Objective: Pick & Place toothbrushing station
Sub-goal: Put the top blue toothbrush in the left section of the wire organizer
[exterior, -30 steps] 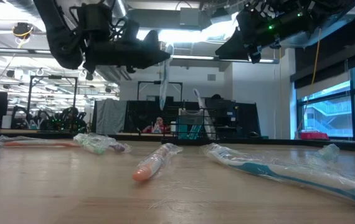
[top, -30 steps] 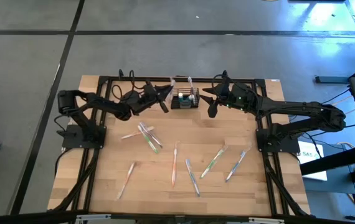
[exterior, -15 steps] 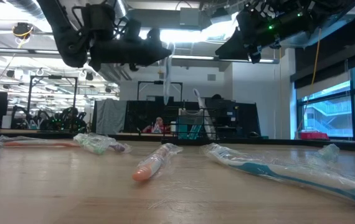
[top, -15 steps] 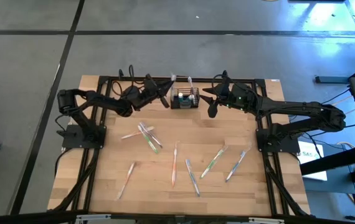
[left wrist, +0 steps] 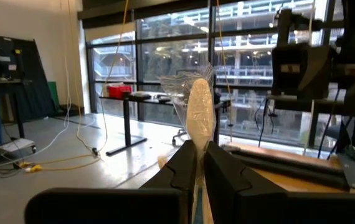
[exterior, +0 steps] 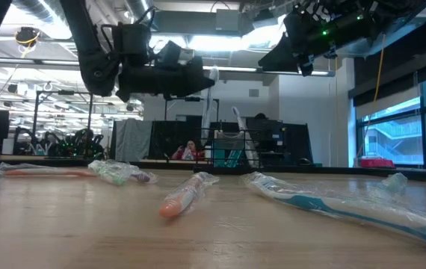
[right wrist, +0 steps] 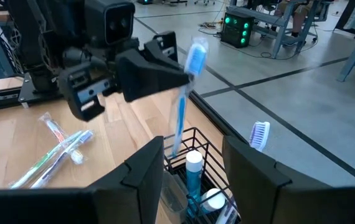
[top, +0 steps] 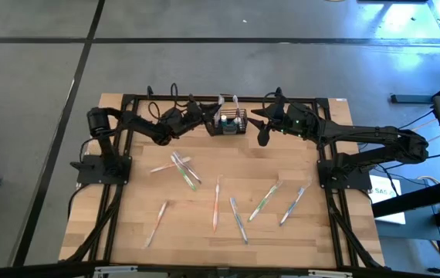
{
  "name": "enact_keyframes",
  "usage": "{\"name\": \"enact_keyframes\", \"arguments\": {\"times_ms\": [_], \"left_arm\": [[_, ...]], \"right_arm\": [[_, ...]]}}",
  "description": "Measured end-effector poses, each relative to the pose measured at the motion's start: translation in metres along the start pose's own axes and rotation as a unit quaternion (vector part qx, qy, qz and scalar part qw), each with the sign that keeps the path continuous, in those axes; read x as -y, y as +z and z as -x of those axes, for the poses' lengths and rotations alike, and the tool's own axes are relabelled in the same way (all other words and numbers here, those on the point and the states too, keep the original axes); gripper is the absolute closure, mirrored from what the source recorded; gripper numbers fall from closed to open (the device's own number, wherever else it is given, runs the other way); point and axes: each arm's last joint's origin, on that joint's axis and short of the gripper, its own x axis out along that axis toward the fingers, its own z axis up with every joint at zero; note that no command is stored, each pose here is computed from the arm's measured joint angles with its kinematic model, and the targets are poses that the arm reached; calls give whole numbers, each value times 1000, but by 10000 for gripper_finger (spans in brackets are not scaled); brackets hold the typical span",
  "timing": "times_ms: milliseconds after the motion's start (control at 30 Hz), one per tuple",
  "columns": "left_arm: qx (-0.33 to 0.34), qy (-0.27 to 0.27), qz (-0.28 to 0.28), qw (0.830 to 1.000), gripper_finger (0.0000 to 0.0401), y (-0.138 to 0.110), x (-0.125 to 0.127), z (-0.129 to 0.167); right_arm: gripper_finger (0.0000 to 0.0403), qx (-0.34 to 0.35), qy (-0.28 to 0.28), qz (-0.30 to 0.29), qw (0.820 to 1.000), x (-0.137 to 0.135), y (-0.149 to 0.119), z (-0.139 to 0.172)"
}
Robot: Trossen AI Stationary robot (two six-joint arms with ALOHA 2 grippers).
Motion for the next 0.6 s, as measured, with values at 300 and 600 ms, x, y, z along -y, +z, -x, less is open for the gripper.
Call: {"name": "enact_keyframes", "arguments": {"times_ms": [300,600], "left_arm": [[-28,4,-1,1000,382,-20,-1,-3],[-34,5,-1,999,382,-22,-2,-3]], "right_arm": [[236,-1,0,0,1000,0,0,0],[236,-1,0,0,1000,0,0,0]]}}
